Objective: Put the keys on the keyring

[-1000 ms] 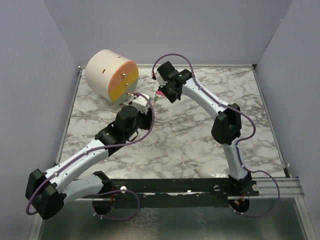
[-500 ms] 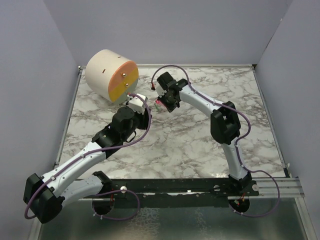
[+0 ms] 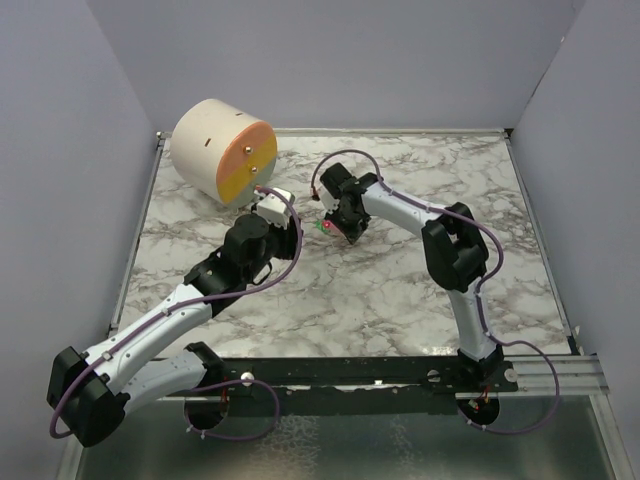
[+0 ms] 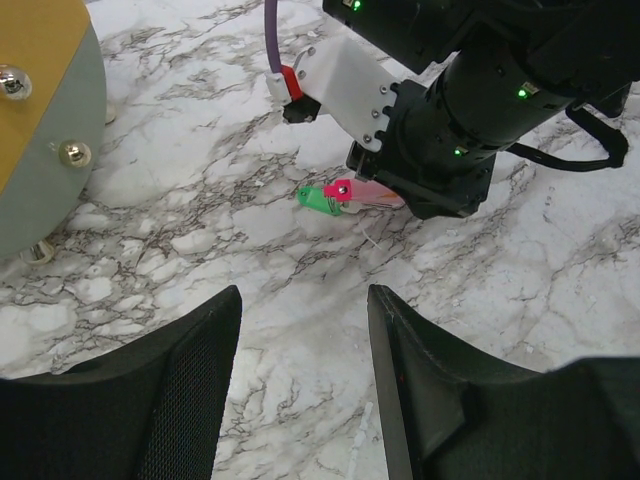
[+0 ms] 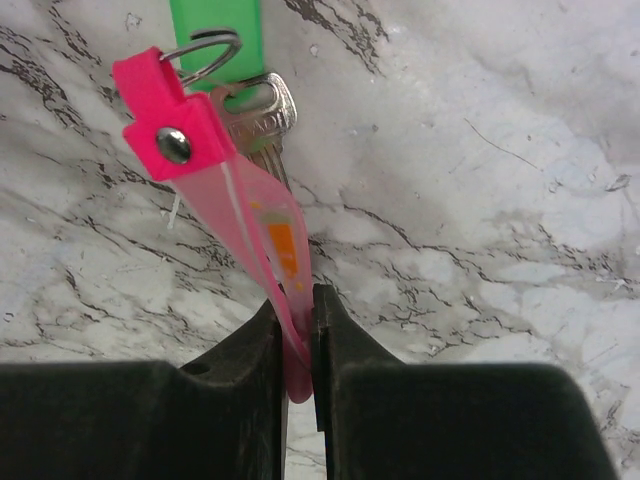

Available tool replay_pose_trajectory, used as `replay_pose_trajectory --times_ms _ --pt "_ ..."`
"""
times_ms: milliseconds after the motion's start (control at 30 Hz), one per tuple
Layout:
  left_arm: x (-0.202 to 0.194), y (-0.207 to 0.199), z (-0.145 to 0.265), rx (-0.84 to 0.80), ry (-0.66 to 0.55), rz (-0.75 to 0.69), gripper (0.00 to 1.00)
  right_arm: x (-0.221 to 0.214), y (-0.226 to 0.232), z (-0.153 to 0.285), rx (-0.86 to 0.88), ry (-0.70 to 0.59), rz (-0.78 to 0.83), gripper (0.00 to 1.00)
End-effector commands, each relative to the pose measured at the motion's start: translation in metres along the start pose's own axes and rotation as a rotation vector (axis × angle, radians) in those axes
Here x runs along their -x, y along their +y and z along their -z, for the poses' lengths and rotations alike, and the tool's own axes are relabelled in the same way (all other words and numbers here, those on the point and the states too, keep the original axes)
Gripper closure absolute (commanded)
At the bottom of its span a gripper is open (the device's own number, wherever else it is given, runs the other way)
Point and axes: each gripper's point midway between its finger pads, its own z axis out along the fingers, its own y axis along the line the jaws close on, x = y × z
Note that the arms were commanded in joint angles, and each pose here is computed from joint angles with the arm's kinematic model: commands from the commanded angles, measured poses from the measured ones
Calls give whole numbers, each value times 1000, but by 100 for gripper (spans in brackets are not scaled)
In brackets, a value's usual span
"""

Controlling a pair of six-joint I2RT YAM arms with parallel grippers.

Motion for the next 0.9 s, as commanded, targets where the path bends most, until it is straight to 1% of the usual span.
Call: replay_pose_trajectory --times_ms 0,100,200,467,567,700,867 --pt "4 5 0 22 -28 17 44 16 -11 27 -64 -87 -17 99" --pt "4 6 0 23 -30 18 44 16 -15 32 -78 -98 -24 99" --pt "5 7 1 29 -33 19 44 27 -18 44 -90 -156 -28 99" --pt "15 11 10 45 -68 32 44 84 -15 81 -40 -368 16 99" --pt "16 14 12 55 -72 30 44 101 -10 88 -13 -417 29 99" --pt "15 15 13 60 -69 27 44 96 -18 73 -55 -338 -6 99" --pt "12 16 11 61 -62 25 44 67 -27 43 -64 -221 -68 99"
